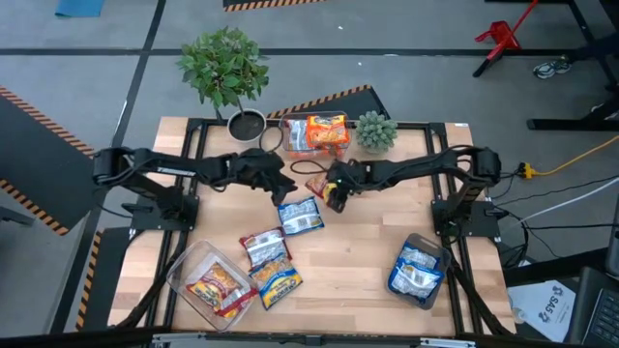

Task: Sort Maruchan noodles
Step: Put the red noodle pack into the bottom transparent bin

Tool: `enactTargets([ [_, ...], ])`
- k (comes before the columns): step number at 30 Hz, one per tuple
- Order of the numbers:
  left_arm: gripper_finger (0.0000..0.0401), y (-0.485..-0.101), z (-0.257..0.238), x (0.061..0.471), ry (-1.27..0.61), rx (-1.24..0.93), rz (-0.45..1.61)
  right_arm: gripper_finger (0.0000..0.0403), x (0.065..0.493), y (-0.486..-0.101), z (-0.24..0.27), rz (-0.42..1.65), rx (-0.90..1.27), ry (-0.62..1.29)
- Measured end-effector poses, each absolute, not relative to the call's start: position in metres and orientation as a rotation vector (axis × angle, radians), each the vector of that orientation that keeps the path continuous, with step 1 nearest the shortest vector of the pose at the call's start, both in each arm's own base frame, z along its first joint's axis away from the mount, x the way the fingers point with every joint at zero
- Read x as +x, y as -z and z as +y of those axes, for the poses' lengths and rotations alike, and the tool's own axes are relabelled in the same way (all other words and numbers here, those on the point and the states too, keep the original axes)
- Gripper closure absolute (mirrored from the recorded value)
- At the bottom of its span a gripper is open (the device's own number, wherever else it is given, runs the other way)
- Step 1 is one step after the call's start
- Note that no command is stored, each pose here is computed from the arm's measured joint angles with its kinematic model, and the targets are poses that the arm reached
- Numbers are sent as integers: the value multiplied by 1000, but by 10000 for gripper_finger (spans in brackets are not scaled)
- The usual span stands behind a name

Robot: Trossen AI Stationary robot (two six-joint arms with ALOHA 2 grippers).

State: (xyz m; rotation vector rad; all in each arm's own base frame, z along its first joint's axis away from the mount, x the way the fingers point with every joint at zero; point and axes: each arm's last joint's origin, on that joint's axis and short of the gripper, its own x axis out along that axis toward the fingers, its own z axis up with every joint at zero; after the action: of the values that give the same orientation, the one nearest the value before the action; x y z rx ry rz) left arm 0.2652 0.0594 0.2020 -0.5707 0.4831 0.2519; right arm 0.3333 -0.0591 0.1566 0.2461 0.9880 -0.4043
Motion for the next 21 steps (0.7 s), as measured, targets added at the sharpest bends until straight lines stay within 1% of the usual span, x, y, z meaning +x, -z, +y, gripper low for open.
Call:
enactTargets([
  [4,267,-192,61,269,-258,-569,521,205,344,-148,-55,947,283,306],
  [10,267,-190,62,270,-272,-537,522,205,362,-140,-42,835,304,179],
  [12,267,-189,63,270,-278,-533,527,205,367,-144,-37,787,299,109],
  [15,267,-189,64,270,-296,-509,524,205,373,-163,-34,729,307,38],
  [17,267,-186,67,271,-311,-507,529,205,372,-177,-32,720,304,52],
  [21,267,-170,70,278,-317,-514,562,205,358,-186,-33,790,305,210],
])
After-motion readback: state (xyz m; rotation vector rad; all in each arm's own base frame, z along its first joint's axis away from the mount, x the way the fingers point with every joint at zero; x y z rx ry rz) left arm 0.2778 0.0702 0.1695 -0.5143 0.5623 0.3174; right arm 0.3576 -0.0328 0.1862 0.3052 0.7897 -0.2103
